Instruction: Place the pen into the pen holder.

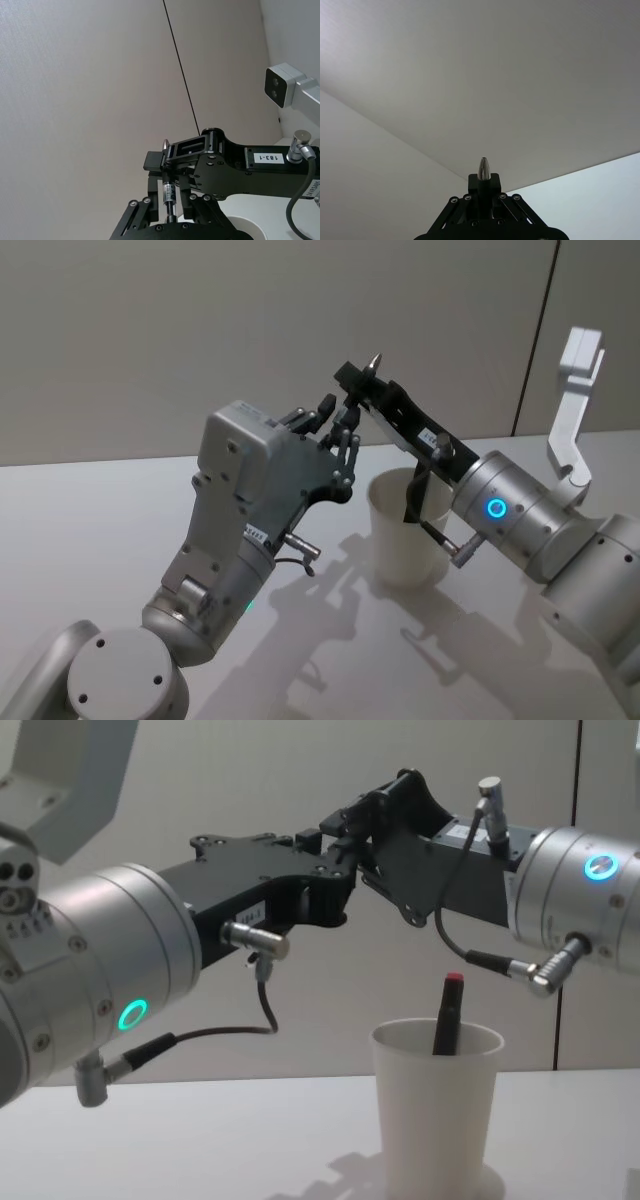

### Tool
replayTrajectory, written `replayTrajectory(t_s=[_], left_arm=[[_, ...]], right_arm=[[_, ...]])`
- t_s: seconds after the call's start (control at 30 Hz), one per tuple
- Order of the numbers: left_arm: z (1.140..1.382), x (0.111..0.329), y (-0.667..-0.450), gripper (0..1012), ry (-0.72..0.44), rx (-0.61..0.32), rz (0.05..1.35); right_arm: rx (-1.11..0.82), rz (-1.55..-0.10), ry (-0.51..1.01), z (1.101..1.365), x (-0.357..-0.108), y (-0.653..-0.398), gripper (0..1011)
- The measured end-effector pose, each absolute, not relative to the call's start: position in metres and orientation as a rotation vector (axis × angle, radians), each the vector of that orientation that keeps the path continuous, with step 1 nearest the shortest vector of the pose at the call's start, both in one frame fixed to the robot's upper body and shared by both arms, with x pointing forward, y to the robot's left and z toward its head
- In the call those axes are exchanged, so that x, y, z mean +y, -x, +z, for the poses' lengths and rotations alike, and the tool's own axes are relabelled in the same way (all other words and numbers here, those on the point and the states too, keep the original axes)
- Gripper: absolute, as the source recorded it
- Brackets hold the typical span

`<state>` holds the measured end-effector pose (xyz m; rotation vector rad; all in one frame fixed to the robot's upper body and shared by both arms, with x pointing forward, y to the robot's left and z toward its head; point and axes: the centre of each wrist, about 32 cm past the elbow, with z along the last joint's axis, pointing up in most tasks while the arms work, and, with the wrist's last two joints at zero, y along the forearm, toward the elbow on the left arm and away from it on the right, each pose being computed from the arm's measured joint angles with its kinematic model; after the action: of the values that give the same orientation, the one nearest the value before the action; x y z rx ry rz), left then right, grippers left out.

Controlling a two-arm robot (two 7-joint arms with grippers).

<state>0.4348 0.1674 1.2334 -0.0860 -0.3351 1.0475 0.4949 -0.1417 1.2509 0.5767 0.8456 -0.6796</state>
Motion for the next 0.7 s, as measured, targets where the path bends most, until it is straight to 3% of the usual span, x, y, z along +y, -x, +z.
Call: replayTrajectory(t_s=[0.7], left_arm=[[1.2334, 0.1673, -0.4348, 870, 0.086, -0.335, 1.048]], right_arm=[[0.831, -0.684, -0.591, 1.2538, -0.1437, -0.4939, 123]])
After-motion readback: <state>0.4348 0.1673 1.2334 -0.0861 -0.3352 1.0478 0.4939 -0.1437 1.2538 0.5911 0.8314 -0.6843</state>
